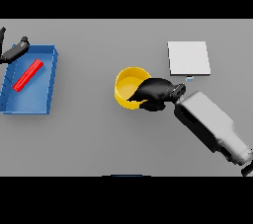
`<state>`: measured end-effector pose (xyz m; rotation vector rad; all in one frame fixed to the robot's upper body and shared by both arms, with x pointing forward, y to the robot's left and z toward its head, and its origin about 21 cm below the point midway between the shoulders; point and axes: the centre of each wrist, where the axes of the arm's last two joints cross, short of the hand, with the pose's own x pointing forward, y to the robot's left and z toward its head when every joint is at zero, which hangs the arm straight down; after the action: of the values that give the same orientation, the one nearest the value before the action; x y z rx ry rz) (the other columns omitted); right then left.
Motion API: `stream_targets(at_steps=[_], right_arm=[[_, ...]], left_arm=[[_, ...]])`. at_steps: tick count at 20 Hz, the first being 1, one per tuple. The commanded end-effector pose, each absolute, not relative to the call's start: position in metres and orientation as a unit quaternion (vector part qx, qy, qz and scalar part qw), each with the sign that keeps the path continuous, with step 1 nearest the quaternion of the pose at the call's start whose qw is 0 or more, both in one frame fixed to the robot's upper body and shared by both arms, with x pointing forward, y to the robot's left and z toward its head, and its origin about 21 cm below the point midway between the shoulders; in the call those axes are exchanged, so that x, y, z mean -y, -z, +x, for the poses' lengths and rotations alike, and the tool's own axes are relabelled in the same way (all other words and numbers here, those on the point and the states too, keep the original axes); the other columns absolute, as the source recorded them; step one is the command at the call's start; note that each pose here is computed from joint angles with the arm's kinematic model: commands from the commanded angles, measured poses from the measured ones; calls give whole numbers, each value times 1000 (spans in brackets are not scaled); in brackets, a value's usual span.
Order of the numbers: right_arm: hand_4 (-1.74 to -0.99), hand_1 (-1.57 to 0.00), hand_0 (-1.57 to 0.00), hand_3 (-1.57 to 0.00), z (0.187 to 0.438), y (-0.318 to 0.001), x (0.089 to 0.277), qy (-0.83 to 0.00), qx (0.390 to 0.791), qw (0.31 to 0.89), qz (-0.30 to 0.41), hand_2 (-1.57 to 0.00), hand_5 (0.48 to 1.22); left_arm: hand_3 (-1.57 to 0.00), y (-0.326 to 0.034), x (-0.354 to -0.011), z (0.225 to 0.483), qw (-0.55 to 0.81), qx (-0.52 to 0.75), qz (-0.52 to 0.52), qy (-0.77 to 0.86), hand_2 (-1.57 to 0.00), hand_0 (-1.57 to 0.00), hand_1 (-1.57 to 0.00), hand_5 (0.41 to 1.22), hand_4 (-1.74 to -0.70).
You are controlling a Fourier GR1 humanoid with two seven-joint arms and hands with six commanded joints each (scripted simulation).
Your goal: Pick up the red beaker and tilt it to pour out 1 green nut into yellow bowl. Pick up the yellow bowl and place it on the metallic measuring scale.
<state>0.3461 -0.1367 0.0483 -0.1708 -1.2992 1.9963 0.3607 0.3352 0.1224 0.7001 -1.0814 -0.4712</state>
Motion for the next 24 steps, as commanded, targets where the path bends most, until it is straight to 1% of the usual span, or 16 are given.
stream_targets(at_steps=[1, 2, 4, 5, 6, 9, 11, 12, 13, 15, 17, 18, 20, 21, 22, 24], right_arm=[[-1673, -1370, -1405, -1126, 346, -50, 138, -777, 503, 372, -73, -1365, 1191], [-1683, -1411, -1438, -1153, 345, -53, 139, -775, 503, 375, -75, -1406, 1197], [-1699, -1468, -1486, -1260, 347, -63, 134, -773, 507, 373, -79, -1466, 1206], [-1705, -1489, -1503, -1307, 346, -68, 139, -772, 510, 372, -73, -1487, 1209], [-1711, -1505, -1517, -1350, 346, -72, 140, -770, 510, 375, -75, -1504, 1211], [-1719, -1537, -1543, -1338, 345, -87, 144, -765, 518, 373, -81, -1537, 1216], [-1721, -1549, -1553, -1302, 350, -99, 149, -765, 512, 378, -100, -1549, 1218], [-1722, -1554, -1557, -1309, 352, -102, 150, -765, 509, 382, -105, -1553, 1218], [-1724, -1546, -1560, -1361, 354, -104, 151, -764, 508, 383, -107, -1556, 1218], [-1723, -1555, -1564, -1319, 359, -113, 153, -762, 509, 386, -109, -1561, 1218], [-1723, -1561, -1566, -1269, 366, -118, 164, -753, 510, 393, -131, -1565, 1219], [-1723, -1535, -1471, -1279, 369, -124, 168, -751, 511, 394, -142, -1566, 1220], [-1723, -1548, -1506, -1324, 375, -130, 179, -743, 510, 399, -170, -1568, 1220], [-1724, -1552, -1519, -1341, 378, -132, 183, -738, 504, 411, -180, -1568, 1220], [-1725, -1556, -1529, -1383, 381, -133, 189, -737, 504, 410, -185, -1569, 1220], [-1726, -1561, -1544, -1417, 386, -132, 199, -729, 504, 418, -199, -1570, 1221]], left_arm=[[1, -122, -334, 358, 775, 500, 320, 217, 1, 1, 1, 730, -791], [1, -122, -331, 358, 774, 502, 318, 218, 1, 1, 1, 727, -790], [1, -123, -332, 359, 774, 501, 320, 218, 1, 1, 1, 724, -785], [1, -123, -331, 358, 773, 501, 321, 219, 1, 1, 1, 726, -785], [1, -123, -331, 356, 772, 501, 323, 220, 1, 1, 1, 727, -783], [1, -124, -335, 357, 772, 500, 328, 216, 1, 1, 1, 731, -785], [1, -125, -335, 359, 771, 506, 323, 212, 1, 1, 1, 737, -793], [1, -125, -336, 357, 769, 508, 323, 215, 1, 1, 1, 737, -797], [1, -126, -334, 358, 767, 513, 321, 215, 1, 1, 1, 737, -798], [1, -129, -335, 359, 763, 516, 323, 216, 1, 1, 1, 741, -799], [1, -127, -337, 361, 766, 510, 326, 217, 1, 1, 1, 747, -795], [1, -132, -340, 362, 766, 510, 326, 215, 1, 1, 1, 748, -794], [1, -131, -338, 361, 764, 513, 325, 217, 1, 1, 1, 753, -790], [1, -133, -338, 358, 764, 514, 325, 218, 1, 1, 1, 754, -788], [1, -133, -339, 359, 766, 512, 322, 217, 1, 1, 1, 754, -792], [1, -129, -340, 360, 769, 508, 324, 211, 1, 1, 1, 755, -803]])
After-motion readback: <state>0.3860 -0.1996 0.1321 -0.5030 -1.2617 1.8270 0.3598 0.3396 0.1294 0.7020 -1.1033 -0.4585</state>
